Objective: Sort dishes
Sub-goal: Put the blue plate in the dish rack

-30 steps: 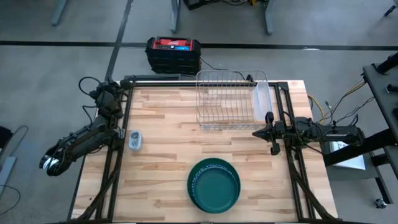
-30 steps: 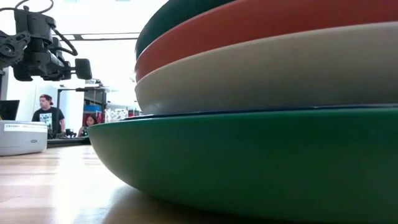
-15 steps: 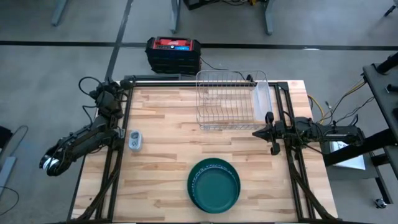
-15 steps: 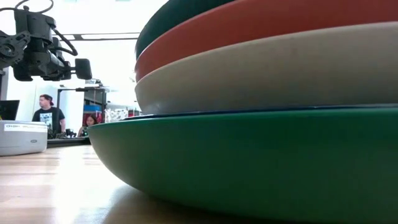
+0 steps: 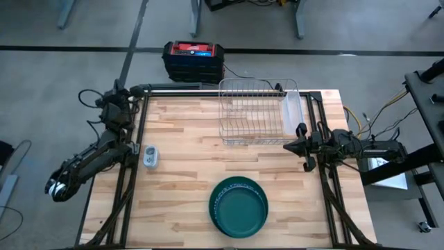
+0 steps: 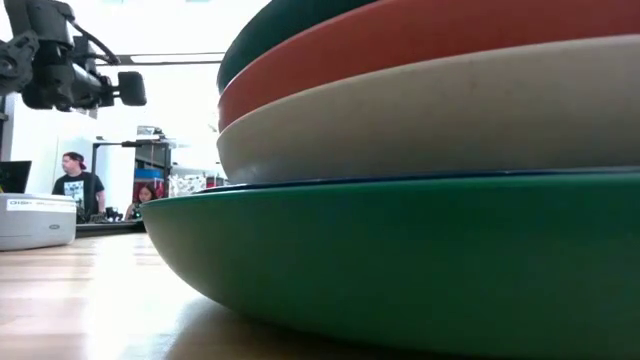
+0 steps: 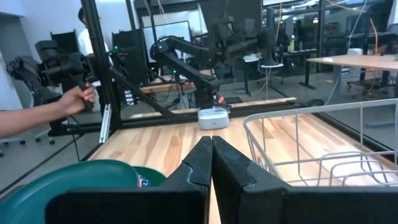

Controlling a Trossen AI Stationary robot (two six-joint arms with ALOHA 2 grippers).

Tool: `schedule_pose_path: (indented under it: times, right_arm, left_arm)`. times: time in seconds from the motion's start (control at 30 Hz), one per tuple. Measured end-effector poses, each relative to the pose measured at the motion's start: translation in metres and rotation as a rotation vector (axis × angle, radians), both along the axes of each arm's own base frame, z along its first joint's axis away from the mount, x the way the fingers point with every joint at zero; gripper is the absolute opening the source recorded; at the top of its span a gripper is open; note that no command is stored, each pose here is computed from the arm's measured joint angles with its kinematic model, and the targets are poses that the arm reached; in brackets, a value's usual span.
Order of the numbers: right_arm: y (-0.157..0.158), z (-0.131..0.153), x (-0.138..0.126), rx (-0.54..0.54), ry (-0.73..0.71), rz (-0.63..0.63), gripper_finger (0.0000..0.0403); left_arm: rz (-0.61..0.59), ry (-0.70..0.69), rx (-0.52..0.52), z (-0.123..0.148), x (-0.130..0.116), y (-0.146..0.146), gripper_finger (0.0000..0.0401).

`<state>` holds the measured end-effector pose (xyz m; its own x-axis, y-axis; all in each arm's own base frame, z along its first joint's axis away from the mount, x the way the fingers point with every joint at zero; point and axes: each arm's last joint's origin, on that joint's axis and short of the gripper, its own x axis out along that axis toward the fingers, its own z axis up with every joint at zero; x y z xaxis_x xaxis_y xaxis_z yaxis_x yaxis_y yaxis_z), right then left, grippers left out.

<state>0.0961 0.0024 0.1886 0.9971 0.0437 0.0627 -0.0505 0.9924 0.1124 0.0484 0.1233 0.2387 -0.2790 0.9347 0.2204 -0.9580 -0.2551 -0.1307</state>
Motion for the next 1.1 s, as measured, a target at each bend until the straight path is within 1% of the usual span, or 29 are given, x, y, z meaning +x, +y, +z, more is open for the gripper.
schedule_pose_path:
  times: [0.07, 0.13, 0.17, 0.2, 0.23, 0.27, 0.3, 0.4, 0.47, 0.5, 0.53, 0.67, 0.73, 0.77, 0.8, 0.83, 0.9, 0.93, 1.0, 1.1]
  right_arm:
    - [0.0, 0.0, 0.0, -0.001, 0.0, -0.001, 0.0]
    - [-0.001, 0.0, 0.0, -0.002, 0.0, -0.013, 0.0]
    - [-0.001, 0.0, 0.0, 0.002, 0.0, -0.03, 0.0]
    - [-0.001, 0.0, 0.0, 0.008, 0.0, -0.043, 0.0]
    - [-0.002, 0.0, 0.0, 0.01, 0.001, -0.057, 0.0]
    - [-0.002, 0.0, 0.0, 0.008, 0.0, -0.061, 0.0]
    - [-0.002, 0.0, 0.0, 0.0, 0.0, -0.064, 0.0]
    - [-0.002, 0.0, 0.0, -0.022, 0.0, -0.067, 0.0]
    - [-0.002, 0.0, 0.0, -0.022, -0.004, -0.067, 0.0]
    - [-0.002, 0.001, 0.0, -0.022, -0.005, -0.065, 0.0]
    - [-0.002, 0.001, 0.0, -0.023, -0.005, -0.062, 0.0]
    - [-0.002, 0.001, 0.0, -0.024, -0.005, -0.058, 0.0]
    - [-0.002, 0.001, 0.0, -0.024, -0.009, -0.058, 0.0]
    - [-0.002, 0.002, 0.0, -0.025, -0.015, -0.058, 0.0]
    - [-0.002, 0.003, 0.0, -0.028, -0.025, -0.059, 0.0]
    - [-0.002, 0.004, 0.0, -0.039, -0.039, -0.061, 0.0]
    - [-0.002, 0.007, -0.001, -0.042, -0.067, -0.059, 0.0]
    - [-0.002, 0.007, -0.001, -0.005, -0.073, -0.05, 0.0]
    - [-0.002, 0.007, -0.001, 0.106, -0.071, -0.037, 0.0]
    - [-0.001, 0.007, -0.001, 0.118, -0.067, -0.031, 0.0]
  left_arm:
    - [-0.008, 0.025, -0.009, 0.008, 0.002, 0.0, 0.0007]
    - [-0.04, 0.01, -0.028, 0.014, 0.005, -0.001, 0.0007]
    - [-0.079, -0.006, -0.037, 0.018, 0.008, -0.002, 0.0007]
    - [-0.142, -0.022, -0.041, 0.022, 0.011, -0.004, 0.0007]
    - [-0.236, -0.031, -0.041, 0.026, 0.015, -0.006, 0.0007]
    - [-0.366, -0.031, -0.034, 0.032, 0.02, -0.008, 0.0007]
    - [-0.513, -0.008, -0.023, 0.039, 0.026, -0.011, 0.0007]
    - [-0.981, 0.134, 0.02, 0.057, 0.041, -0.022, 0.0006]
    - [-1.245, 0.152, 0.054, 0.067, 0.049, -0.03, 0.0007]
    - [-1.334, 0.143, 0.062, 0.071, 0.052, -0.034, 0.0007]
    - [-1.392, 0.133, 0.06, 0.072, 0.055, -0.037, 0.0007]
    - [-1.539, 0.087, 0.038, 0.073, 0.067, -0.05, 0.0007]
    - [-1.64, 0.084, 0.035, 0.066, 0.076, -0.061, 0.0007]
    - [-1.672, 0.087, 0.043, 0.062, 0.081, -0.067, 0.0007]
    - [-1.675, 0.094, 0.057, 0.057, 0.086, -0.073, 0.0006]
    - [-1.647, 0.101, 0.074, 0.054, 0.091, -0.078, 0.0007]
    - [-1.551, 0.114, 0.082, 0.046, 0.099, -0.09, 0.0007]
    - [-1.486, 0.114, 0.083, 0.044, 0.102, -0.095, 0.0006]
    - [-1.37, 0.107, 0.06, 0.04, 0.108, -0.107, 0.0007]
    - [-1.215, 0.107, 0.007, 0.036, 0.115, -0.12, 0.0007]
